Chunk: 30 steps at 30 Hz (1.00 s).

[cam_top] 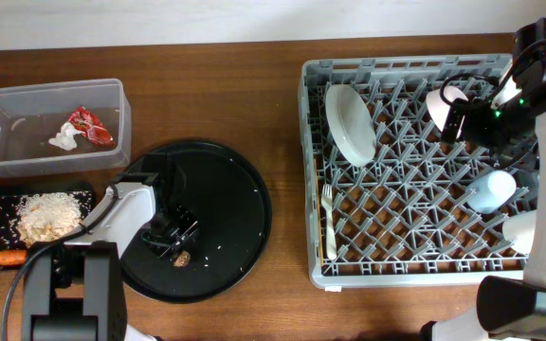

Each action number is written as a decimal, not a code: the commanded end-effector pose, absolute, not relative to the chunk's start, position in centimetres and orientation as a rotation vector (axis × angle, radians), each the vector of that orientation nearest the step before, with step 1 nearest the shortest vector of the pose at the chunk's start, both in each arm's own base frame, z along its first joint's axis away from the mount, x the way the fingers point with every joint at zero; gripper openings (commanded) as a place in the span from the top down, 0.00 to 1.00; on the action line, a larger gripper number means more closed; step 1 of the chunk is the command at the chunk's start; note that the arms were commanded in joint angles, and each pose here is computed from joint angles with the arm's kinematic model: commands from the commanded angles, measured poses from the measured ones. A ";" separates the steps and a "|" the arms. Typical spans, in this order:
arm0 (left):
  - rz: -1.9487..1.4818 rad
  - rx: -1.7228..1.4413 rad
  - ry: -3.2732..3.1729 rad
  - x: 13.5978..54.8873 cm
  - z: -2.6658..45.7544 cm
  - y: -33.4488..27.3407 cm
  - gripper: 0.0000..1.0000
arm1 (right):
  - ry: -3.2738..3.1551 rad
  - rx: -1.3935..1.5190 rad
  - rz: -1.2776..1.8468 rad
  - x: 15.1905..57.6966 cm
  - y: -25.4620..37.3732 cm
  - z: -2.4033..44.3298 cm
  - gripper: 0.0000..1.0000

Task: Sort waste into correct bins and load items into the dishwasher rack
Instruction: 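Grasp the peanut shell on the round tray with the left gripper, then carry the shell to the small black tray and release it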

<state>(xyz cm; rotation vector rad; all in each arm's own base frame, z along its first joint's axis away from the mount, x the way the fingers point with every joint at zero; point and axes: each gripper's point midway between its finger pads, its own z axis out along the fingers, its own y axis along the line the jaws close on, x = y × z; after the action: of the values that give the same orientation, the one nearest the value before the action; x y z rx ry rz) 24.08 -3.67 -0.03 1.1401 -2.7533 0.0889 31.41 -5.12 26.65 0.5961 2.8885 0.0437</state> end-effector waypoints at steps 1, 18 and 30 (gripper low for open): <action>0.062 1.137 -2.734 23.2 -0.3 -3.6 0.74 | 2.886 0.597 0.019 31.1 -5.4 26.9 0.00; -0.065 0.843 -2.683 19.5 2.3 -0.8 0.36 | 2.886 0.597 0.019 31.1 -5.4 26.9 0.00; -0.042 0.692 -2.767 19.5 0.5 -2.8 1.00 | 2.886 0.597 0.019 31.1 -5.4 26.9 0.00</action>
<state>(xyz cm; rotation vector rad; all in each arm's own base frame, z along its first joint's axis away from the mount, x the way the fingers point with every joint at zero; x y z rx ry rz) 19.13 -3.63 0.34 0.6542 -2.7607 -0.0367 31.41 -5.11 26.65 0.5922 2.8893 0.0435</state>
